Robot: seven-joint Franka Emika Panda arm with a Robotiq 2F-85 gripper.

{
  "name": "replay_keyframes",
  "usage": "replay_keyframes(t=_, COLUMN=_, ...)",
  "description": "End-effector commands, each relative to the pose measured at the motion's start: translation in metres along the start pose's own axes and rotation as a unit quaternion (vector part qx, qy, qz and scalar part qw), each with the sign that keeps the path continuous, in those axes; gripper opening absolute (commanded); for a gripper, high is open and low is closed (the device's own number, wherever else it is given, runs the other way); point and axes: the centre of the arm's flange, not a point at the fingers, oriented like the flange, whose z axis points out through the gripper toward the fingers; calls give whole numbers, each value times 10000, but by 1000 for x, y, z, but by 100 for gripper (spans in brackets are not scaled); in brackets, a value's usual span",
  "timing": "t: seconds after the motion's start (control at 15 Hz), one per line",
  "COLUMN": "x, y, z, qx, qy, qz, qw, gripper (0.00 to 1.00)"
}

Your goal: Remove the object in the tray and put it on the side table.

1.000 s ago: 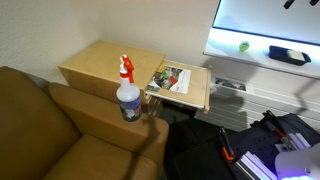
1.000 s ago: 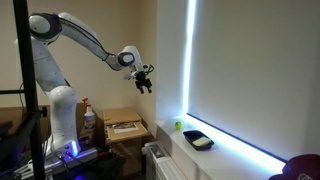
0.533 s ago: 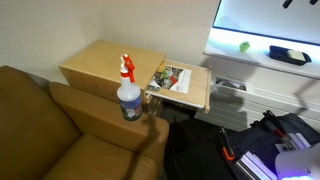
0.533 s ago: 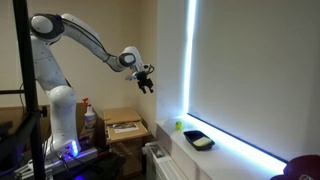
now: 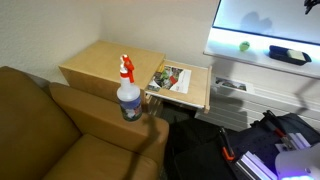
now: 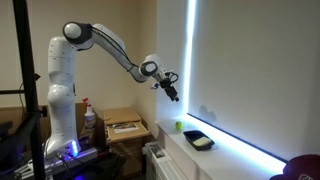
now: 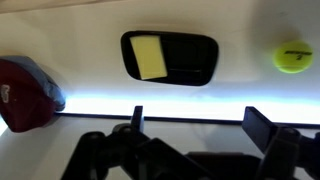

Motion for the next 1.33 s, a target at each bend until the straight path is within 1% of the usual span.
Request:
replay_keyframes(t=0.0, x=9, y=7, z=14, qx=-89, qy=-117, qz=249, qw=9996, gripper=100)
replay_keyframes(t=0.13, x=22, y=7, z=29, qx=-153, qy=-273, qz=442, qw=9985, gripper=100)
replay_keyframes(t=0.2, x=25, y=5, z=30, qx=-155, qy=-275, qz=470, qw=9984, gripper=100)
replay_keyframes(t=0.27, x=24, y=-1, z=40, qx=-246, qy=-261, qz=371, qw=9987, gripper=100)
replay_keyframes(t=0.33, x=34, y=-6, z=62, qx=-520, qy=-238, qz=525, qw=9970, gripper=100)
replay_keyframes(t=0.4, x=44, y=-8, z=83, qx=-711, qy=-222, qz=736, qw=9945, gripper=100)
replay_keyframes(t=0.47, x=52, y=-10, z=104, qx=-874, qy=-142, qz=996, qw=9911, gripper=100)
replay_keyframes(t=0.6, x=66, y=-11, z=141, qx=-1132, qy=-217, qz=1402, qw=9834, gripper=100)
replay_keyframes(t=0.67, x=67, y=-12, z=156, qx=-1257, qy=-237, qz=1588, qw=9790, gripper=100)
replay_keyframes(t=0.87, x=76, y=-17, z=209, qx=-1637, qy=-287, qz=1934, qw=9669, gripper=100)
replay_keyframes(t=1.13, x=80, y=-12, z=259, qx=-2099, qy=-484, qz=2095, qw=9538, gripper=100)
replay_keyframes(t=1.27, x=79, y=-10, z=277, qx=-2275, qy=-622, qz=2010, qw=9508, gripper=100)
